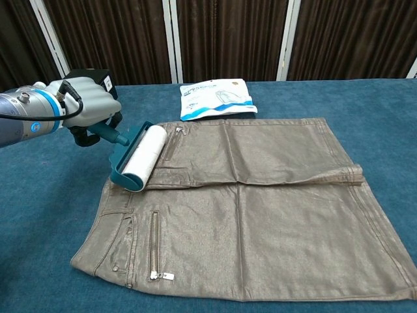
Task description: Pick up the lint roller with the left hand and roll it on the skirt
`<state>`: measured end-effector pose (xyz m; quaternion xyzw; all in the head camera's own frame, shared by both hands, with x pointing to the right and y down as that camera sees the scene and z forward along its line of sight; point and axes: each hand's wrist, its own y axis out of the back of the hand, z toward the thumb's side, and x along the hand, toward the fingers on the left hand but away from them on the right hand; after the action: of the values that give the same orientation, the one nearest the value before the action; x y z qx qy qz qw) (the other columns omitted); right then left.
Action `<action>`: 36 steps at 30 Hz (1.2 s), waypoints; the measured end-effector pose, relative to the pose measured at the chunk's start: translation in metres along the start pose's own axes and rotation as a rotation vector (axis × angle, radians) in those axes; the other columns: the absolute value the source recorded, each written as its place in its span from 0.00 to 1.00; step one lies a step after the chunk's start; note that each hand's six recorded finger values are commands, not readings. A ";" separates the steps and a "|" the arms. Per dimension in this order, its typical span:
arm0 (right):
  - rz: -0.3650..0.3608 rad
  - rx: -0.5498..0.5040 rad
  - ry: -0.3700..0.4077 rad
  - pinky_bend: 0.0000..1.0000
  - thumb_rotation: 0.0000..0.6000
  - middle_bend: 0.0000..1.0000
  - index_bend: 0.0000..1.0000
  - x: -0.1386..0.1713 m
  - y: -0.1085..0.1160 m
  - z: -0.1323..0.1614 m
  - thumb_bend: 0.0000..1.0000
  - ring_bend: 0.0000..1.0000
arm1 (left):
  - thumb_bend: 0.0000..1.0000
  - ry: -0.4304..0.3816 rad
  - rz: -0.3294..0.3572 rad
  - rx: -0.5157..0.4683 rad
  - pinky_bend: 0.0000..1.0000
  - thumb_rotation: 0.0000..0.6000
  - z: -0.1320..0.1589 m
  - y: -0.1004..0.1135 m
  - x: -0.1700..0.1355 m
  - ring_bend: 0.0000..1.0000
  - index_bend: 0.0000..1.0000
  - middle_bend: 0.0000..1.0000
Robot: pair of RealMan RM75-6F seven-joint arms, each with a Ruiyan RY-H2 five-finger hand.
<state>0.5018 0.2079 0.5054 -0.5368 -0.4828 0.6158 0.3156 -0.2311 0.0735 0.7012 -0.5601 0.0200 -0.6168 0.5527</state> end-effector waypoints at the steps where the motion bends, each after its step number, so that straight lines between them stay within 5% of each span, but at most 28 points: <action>1: -0.001 -0.001 0.000 0.00 1.00 0.00 0.00 0.000 0.000 0.000 0.00 0.00 | 0.65 -0.001 0.002 -0.002 0.47 1.00 0.000 0.000 0.000 0.42 0.68 0.50; 12: -0.001 -0.007 -0.004 0.00 1.00 0.00 0.00 -0.001 0.001 -0.002 0.00 0.00 | 0.65 -0.076 0.068 -0.035 0.47 1.00 0.043 0.033 0.002 0.42 0.68 0.50; 26: -0.004 -0.021 -0.029 0.00 1.00 0.00 0.00 -0.003 0.005 -0.012 0.00 0.00 | 0.65 -0.230 0.193 -0.029 0.47 1.00 0.162 0.113 -0.009 0.42 0.68 0.50; 36: -0.010 -0.025 -0.036 0.00 1.00 0.00 0.00 0.000 0.008 -0.015 0.00 0.00 | 0.65 -0.212 0.171 0.002 0.47 1.00 0.169 0.114 -0.009 0.42 0.68 0.50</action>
<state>0.5172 0.2087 0.4985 -0.5271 -0.4987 0.6176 0.3033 -0.0383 0.1362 0.6844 -0.6180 0.0088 -0.5046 0.6028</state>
